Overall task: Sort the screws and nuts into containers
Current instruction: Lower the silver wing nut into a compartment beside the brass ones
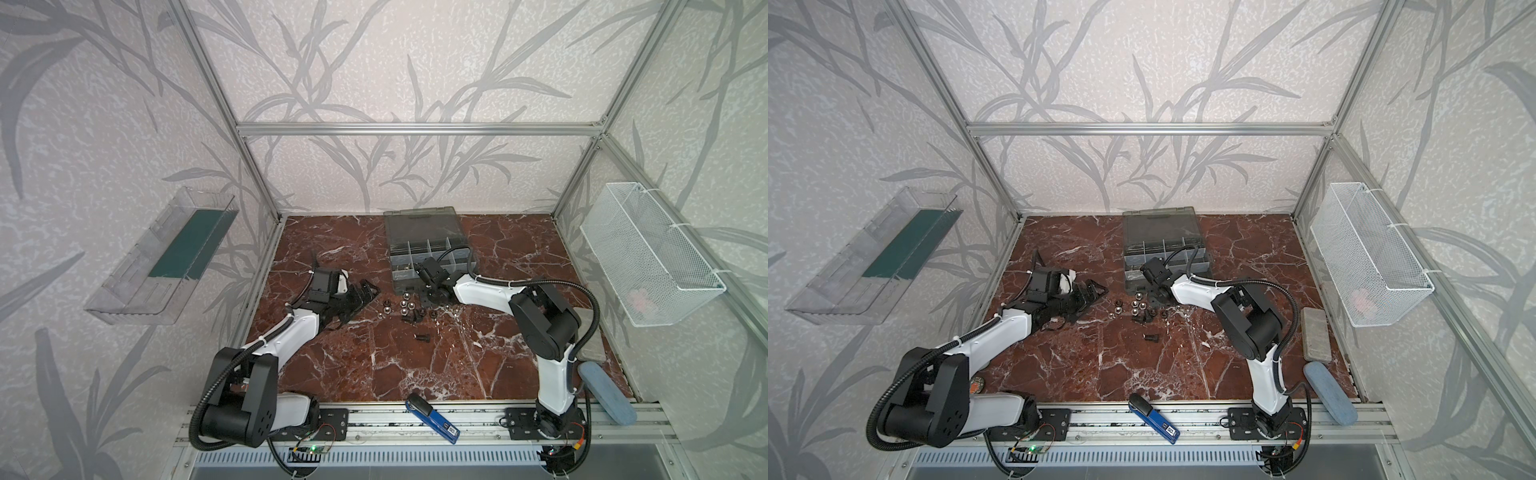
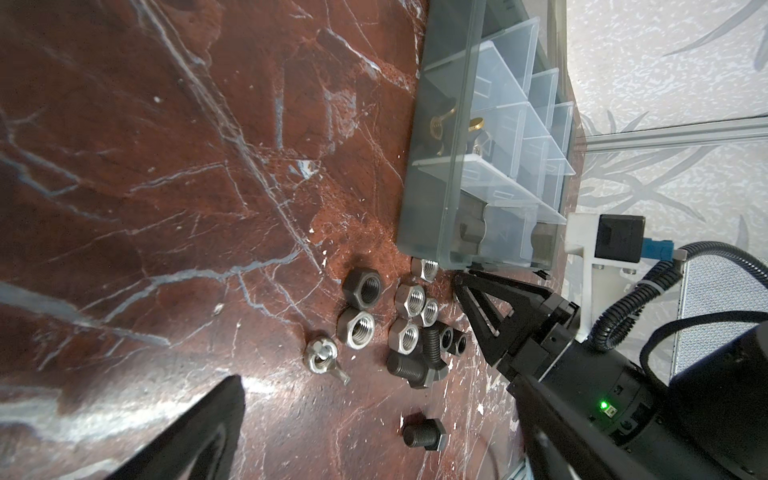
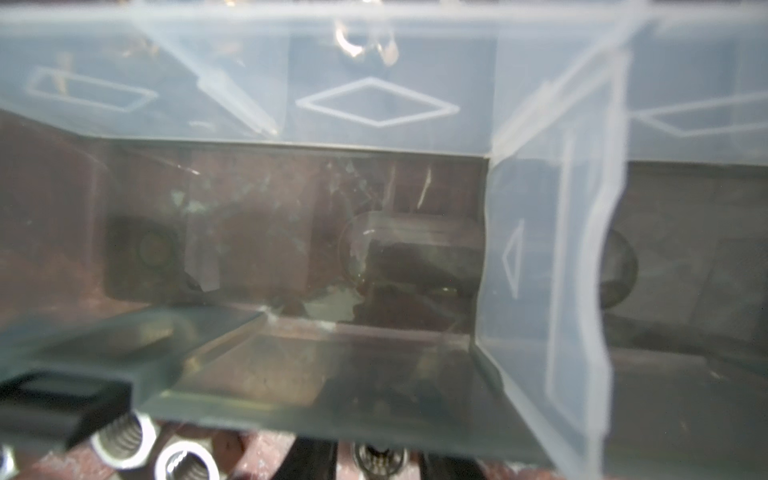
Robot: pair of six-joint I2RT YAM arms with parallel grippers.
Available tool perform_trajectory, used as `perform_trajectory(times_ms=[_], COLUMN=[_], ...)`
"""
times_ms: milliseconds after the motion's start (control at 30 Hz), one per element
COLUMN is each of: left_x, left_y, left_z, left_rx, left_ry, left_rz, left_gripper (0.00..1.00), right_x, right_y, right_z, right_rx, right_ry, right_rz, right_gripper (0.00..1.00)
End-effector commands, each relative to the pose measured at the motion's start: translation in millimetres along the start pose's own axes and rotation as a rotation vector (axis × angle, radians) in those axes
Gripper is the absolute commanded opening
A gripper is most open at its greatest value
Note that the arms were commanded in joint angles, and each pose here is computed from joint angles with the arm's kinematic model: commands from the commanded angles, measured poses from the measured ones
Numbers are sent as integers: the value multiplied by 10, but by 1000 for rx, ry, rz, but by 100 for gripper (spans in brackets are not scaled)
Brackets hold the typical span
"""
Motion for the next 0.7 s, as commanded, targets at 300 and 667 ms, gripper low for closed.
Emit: perform_trajectory(times_ms=[300, 667], left_x=[12, 15], left_y=[26, 17], left_z=[-47, -39], left_rx=[6, 9], left_ry=[8, 8], left_rz=[4, 2], left_gripper=[99, 100], right_x=[-167, 48], right_y=[-29, 4], right_z=[-184, 343], right_rx=[-38, 57], right_ry=[63, -49], right_rz=[14, 118], right_gripper=[11, 0])
Point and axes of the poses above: each gripper's point midway between its finger pads, its own z axis back along the fingers, its own y axis along the line the jaws close on, x = y × z, the point moved 7 cm from there along z, back along the fingers, and after that the axes turned 12 degrees about z, right-handed, at the moved point
